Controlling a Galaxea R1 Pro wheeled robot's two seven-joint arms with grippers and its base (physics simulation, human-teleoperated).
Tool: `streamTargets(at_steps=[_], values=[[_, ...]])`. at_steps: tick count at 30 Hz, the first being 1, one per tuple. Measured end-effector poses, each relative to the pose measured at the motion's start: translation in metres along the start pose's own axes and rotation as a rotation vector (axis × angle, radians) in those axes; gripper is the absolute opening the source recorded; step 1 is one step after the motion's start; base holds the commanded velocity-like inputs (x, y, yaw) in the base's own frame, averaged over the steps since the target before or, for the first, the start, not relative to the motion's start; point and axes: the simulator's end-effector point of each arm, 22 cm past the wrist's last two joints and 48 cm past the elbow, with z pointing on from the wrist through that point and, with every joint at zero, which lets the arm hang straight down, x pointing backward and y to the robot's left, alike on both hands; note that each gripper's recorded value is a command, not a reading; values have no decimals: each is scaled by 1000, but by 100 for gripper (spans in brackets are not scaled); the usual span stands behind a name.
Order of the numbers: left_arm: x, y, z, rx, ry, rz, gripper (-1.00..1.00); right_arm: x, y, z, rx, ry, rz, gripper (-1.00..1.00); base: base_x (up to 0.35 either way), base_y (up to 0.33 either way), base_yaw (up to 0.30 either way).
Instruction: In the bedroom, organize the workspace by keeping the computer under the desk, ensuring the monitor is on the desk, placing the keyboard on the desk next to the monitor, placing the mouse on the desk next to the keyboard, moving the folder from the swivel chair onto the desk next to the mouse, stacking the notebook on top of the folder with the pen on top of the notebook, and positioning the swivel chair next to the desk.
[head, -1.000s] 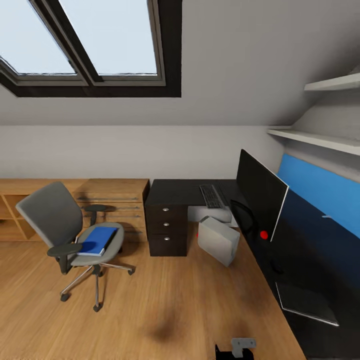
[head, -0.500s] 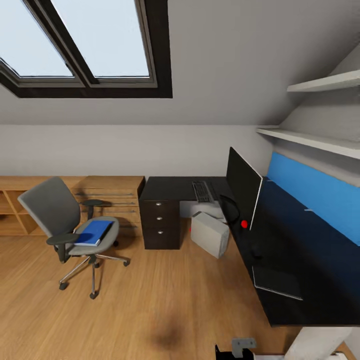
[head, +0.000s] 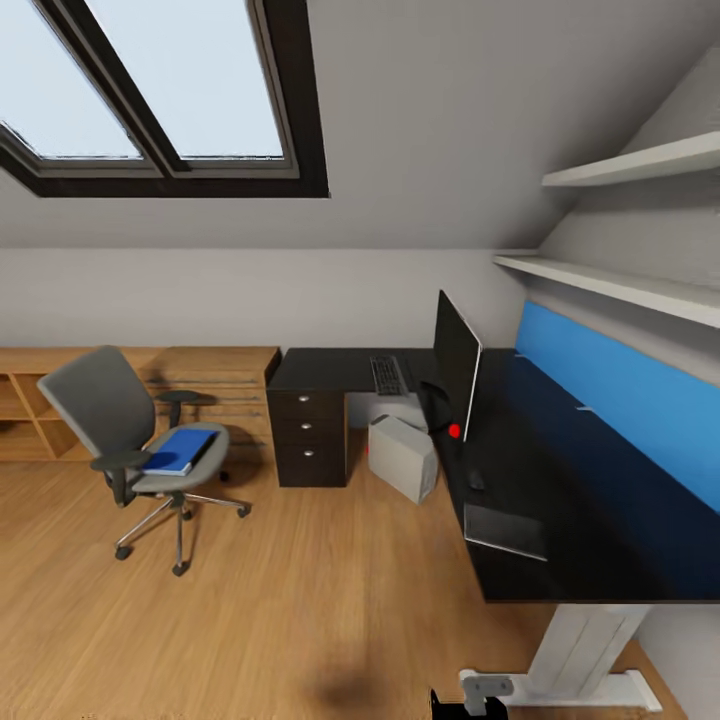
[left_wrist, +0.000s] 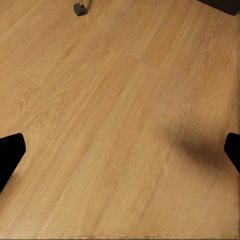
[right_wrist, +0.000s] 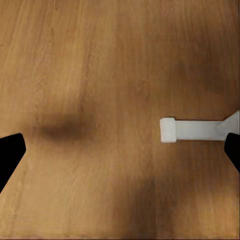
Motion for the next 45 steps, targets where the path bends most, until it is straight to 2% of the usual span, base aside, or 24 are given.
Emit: streamTargets(at_steps=[8, 15, 25, 31, 39, 40, 41, 44, 45], values=[[1, -1, 0, 1, 5, -1, 100, 0, -2, 0, 2, 0, 0, 100, -248, -240, 0], [14, -2, -1, 4, 62, -8, 100, 0, -4, 0, 5, 0, -1, 100, -247, -238, 0], [17, -2, -1, 5, 77, -10, 100, -2, -11, 0, 15, -11, 0, 100, -77, -71, 0], [14, -2, -6, 5, 79, -10, 100, -14, -31, -5, 42, -56, -2, 100, -7, -6, 0], [10, -2, -13, 6, 82, -9, 100, -19, -52, -12, 69, -61, -5, 100, -1, -1, 0], [10, -2, -14, 6, 82, -9, 100, -18, -59, -12, 80, -54, -5, 100, 0, 0, 0], [9, -2, -15, 6, 82, -9, 100, -11, -81, -11, 110, 3, 7, 100, 0, 0, 0], [8, -2, -17, 6, 83, -9, 100, -16, -102, -6, 117, 101, 23, 100, 0, 0, 0], [8, -2, -18, 6, 83, -9, 100, -21, -103, -5, 112, 110, 25, 100, 0, 0, 0]])
